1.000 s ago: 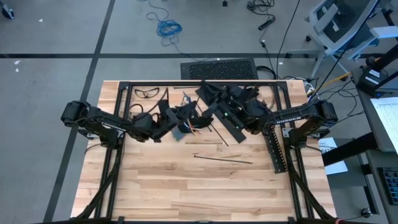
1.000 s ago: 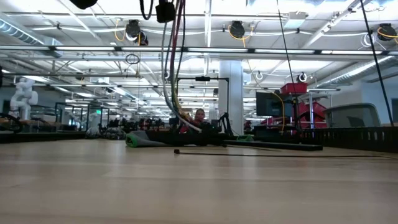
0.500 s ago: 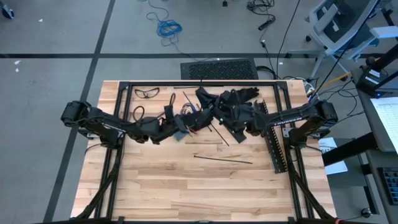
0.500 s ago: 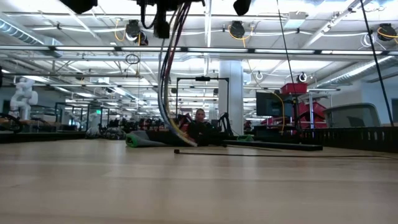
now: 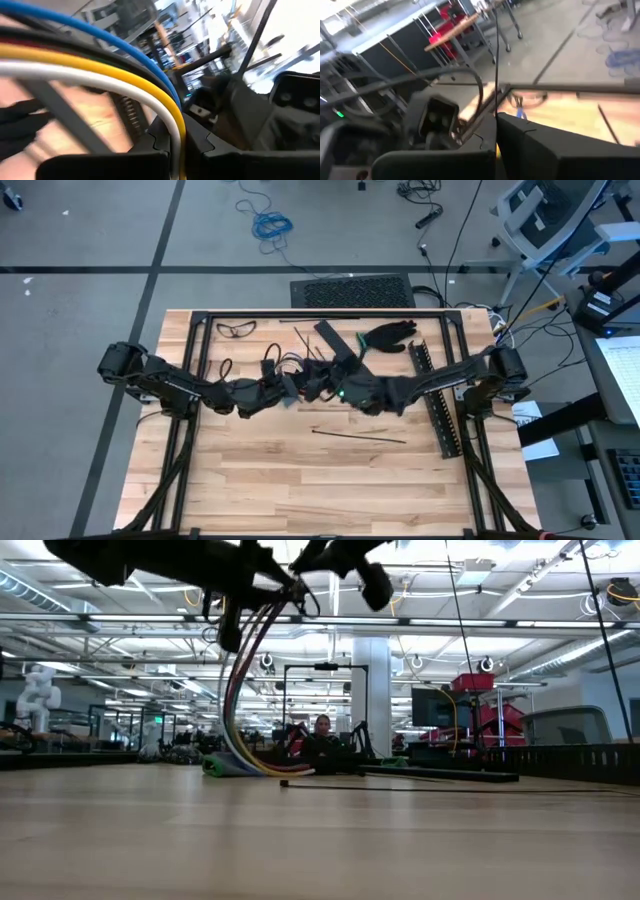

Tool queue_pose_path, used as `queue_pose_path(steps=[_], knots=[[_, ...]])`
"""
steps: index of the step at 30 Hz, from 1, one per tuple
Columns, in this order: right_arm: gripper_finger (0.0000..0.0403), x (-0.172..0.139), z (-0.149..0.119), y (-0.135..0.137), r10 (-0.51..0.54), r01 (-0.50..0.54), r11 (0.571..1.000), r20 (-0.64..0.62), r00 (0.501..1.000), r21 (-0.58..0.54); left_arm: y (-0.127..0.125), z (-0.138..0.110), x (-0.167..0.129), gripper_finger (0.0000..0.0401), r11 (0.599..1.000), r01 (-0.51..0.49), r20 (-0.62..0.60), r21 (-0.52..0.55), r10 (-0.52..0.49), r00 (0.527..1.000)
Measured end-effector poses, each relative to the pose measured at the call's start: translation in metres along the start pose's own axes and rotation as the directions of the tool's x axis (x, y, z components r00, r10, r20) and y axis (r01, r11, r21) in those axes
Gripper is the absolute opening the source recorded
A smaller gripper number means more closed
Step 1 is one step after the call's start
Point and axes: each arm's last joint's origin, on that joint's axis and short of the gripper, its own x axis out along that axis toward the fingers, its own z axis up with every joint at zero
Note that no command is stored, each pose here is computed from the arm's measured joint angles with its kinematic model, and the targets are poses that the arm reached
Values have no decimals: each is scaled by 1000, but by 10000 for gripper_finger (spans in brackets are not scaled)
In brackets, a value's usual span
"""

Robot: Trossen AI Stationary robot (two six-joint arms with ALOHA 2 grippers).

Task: Ziptie cables
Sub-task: Wrap the black zip tie on the cable

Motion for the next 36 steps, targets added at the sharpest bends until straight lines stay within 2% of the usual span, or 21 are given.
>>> queue_pose_path(steps=[8, 11, 17, 20, 25, 29, 36], knots=[[0, 1, -21, 2, 10, -10, 1000, -21, 1000, 28, 18, -33, -26, 19, 991, -91, -16, -102, 90, 996], [0, 1, -22, 2, 9, -8, 999, -23, 1000, 36, 21, -50, -31, 19, 979, -83, -34, -184, 78, 996], [0, -10, -29, 9, 17, -16, 1000, -22, 1000, 15, 32, -84, -32, 19, 918, -69, -14, -391, 69, 997], [0, -15, -34, 11, 18, -19, 1000, -45, 999, -5, 39, -102, -34, 19, 890, -91, -47, -446, 78, 996], [0, -22, -44, 8, -40, 39, 999, -81, 996, -18, 53, -124, -39, 19, 832, -129, -63, -539, 112, 992], [0, -26, -52, 8, -50, 48, 999, -97, 994, -21, 54, -138, -36, 19, 796, -132, -67, -590, 116, 991], [0, -18, -78, 0, -76, 76, 997, -130, 989, 2, 44, -145, -28, 30, 788, -120, -72, -604, 96, 993]])
